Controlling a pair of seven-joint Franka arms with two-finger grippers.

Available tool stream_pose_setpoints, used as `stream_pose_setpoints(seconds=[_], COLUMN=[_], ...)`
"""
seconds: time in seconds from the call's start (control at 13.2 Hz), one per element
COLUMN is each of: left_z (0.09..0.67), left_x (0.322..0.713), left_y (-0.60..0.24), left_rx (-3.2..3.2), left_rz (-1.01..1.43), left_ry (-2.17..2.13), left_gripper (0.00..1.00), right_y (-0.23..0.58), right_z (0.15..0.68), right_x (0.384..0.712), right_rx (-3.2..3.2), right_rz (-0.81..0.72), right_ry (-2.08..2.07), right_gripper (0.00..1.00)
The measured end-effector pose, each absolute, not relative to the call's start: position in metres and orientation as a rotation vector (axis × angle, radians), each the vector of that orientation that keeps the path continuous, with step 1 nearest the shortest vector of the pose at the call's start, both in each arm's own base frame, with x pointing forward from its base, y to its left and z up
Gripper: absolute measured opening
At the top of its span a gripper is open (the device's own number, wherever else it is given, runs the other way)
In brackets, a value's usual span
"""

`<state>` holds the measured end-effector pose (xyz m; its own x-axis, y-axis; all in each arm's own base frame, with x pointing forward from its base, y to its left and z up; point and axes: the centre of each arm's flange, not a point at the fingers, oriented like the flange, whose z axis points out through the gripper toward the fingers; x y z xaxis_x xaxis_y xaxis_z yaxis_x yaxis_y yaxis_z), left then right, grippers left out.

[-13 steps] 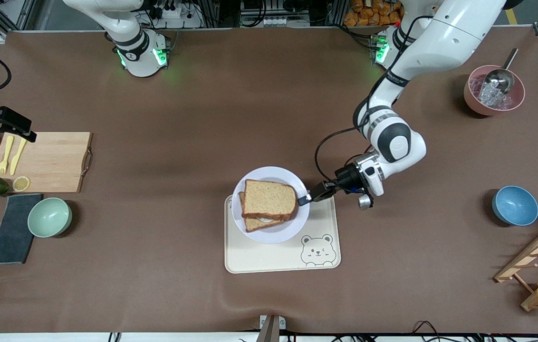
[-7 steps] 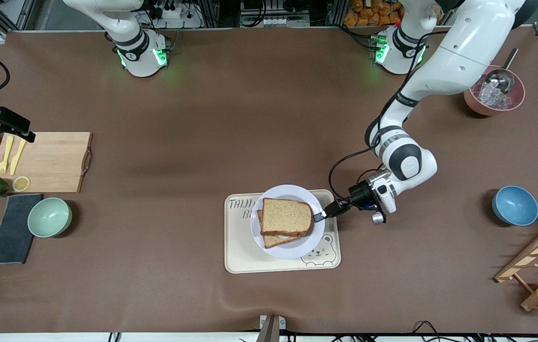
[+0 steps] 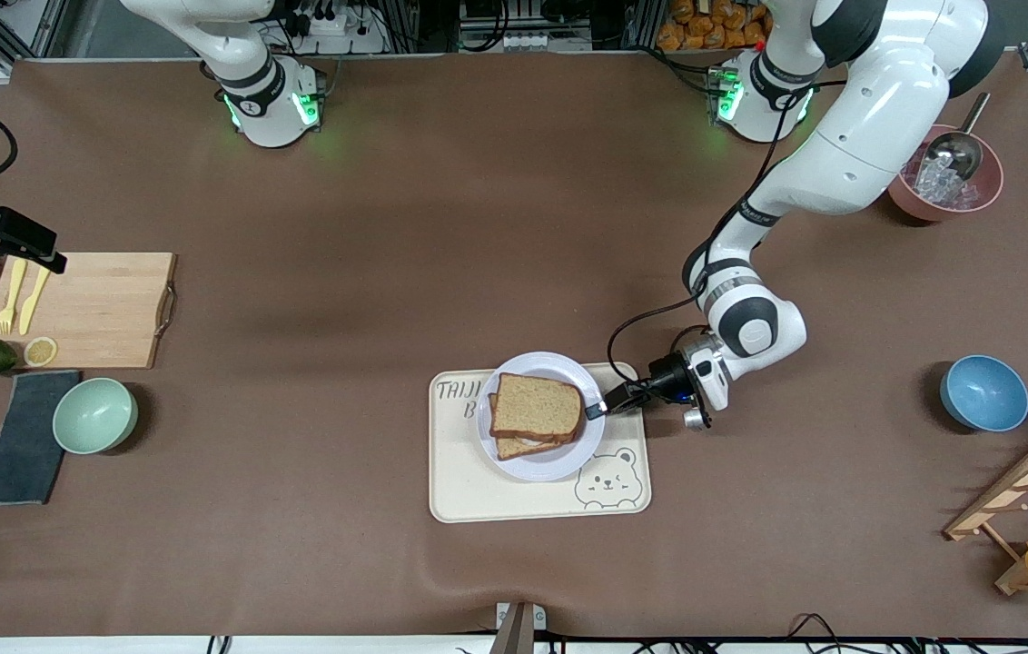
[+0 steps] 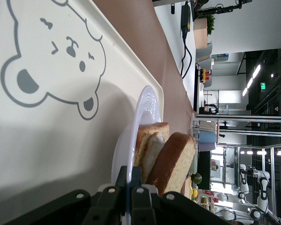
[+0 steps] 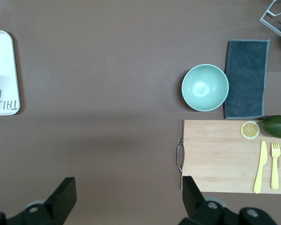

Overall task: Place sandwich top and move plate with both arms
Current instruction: 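Release the plate rim with the left gripper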

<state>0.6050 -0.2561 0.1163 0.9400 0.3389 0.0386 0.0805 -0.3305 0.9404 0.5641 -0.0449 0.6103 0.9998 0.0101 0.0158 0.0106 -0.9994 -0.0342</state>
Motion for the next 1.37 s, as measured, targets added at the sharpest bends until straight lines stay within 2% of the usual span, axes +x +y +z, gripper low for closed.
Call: stream_pose_setpoints(seconds=[0.38, 0.68, 1.29, 1.37], left_z=[0.113, 0.107, 0.123, 0.125], left_x=[0.624, 0.625, 0.640, 0.640], left_y=[-0.237, -0.239, -0.237, -0.238], left_rx=[1.918, 1.917, 1.920, 1.918], left_rz=[0.315, 0.309, 0.340, 0.341], left_ry=[0.294, 0.291, 0.216, 0.214], left_gripper=[0.05, 0.05, 0.91, 1.00], right_y=[-0.044, -0.044, -0.045, -0.045], right_z=[0.610, 0.609, 0.609, 0.609], right_x=[0.564, 0.564, 0.564, 0.564], right_rx=[-3.107, -3.107, -3.107, -3.107], right_rz=[-0.022, -0.018, -0.018, -0.018], right_ry=[-0.018, -0.018, -0.013, -0.013], right_gripper=[1.00, 1.00, 1.00, 1.00])
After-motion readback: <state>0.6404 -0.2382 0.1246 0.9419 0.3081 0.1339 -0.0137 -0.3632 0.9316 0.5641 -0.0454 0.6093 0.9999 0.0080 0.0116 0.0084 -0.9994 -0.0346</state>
